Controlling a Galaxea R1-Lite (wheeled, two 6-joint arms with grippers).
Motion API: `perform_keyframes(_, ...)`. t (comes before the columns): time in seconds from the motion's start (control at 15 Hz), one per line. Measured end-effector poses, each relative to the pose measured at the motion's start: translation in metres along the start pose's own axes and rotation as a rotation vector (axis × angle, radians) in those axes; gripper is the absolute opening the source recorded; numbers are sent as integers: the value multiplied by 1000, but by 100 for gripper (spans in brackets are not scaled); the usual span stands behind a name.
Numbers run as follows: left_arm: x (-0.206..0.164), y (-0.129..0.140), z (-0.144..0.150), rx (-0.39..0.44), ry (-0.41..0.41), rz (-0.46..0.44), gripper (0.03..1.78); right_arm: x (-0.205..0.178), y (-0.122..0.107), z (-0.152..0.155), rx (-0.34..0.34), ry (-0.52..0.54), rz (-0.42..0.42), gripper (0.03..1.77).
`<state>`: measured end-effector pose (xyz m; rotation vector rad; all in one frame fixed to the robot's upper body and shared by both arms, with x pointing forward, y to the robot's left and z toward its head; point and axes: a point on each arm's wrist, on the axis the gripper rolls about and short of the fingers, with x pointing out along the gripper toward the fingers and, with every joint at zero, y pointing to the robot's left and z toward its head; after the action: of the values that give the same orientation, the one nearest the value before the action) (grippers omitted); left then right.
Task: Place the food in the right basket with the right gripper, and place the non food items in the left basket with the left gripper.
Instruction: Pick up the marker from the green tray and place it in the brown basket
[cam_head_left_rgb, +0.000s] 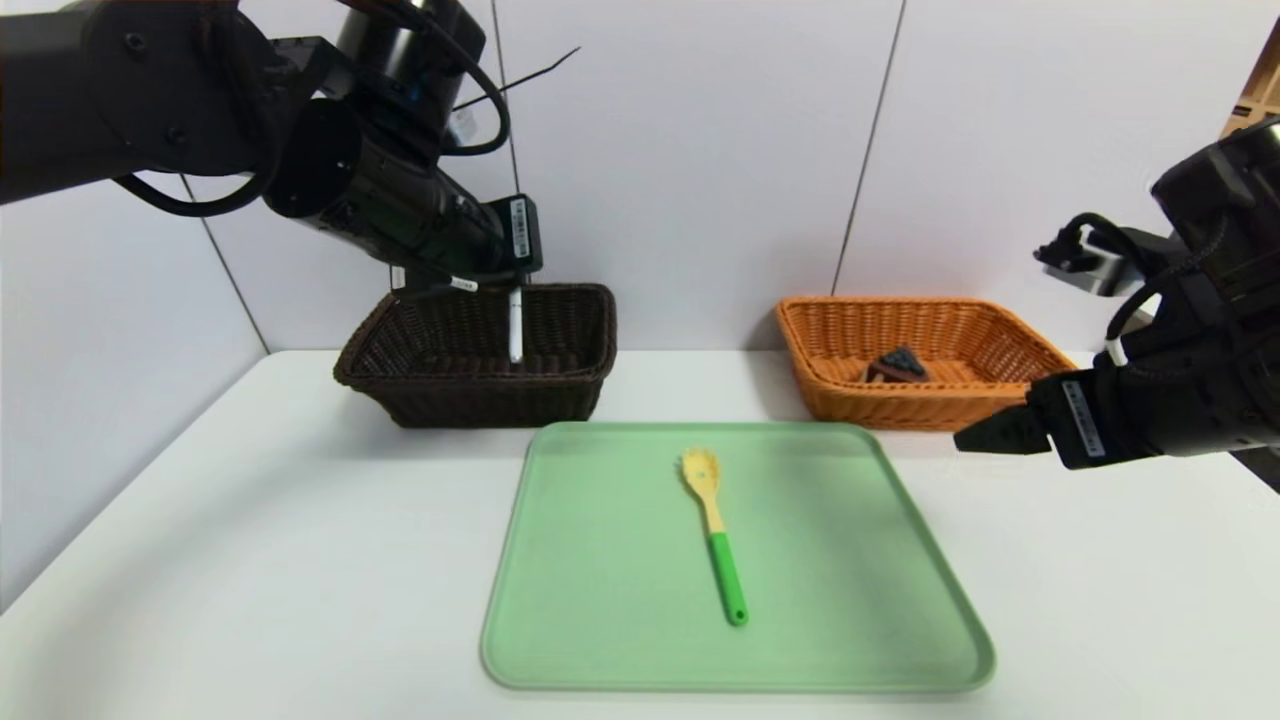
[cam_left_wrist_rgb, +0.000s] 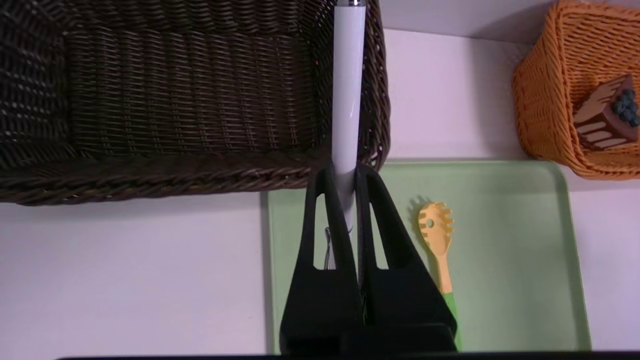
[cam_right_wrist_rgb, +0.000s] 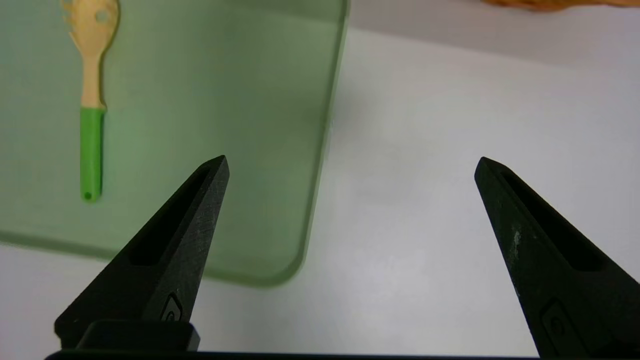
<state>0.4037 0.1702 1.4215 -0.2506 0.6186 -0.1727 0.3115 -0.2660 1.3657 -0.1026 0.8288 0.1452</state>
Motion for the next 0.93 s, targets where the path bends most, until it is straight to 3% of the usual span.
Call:
perform_keyframes(0.27, 11, 11, 8, -35, -46, 43, 7, 0, 0, -4, 0, 8, -3, 170)
perform_keyframes(0.53, 35, 23, 19, -72, -156, 121, 7, -5, -1, -7, 2, -3, 4, 170)
perform_keyframes(0.93, 83, 58, 18, -125, -154, 268, 7, -14, -3, -8, 10, -32, 8, 170)
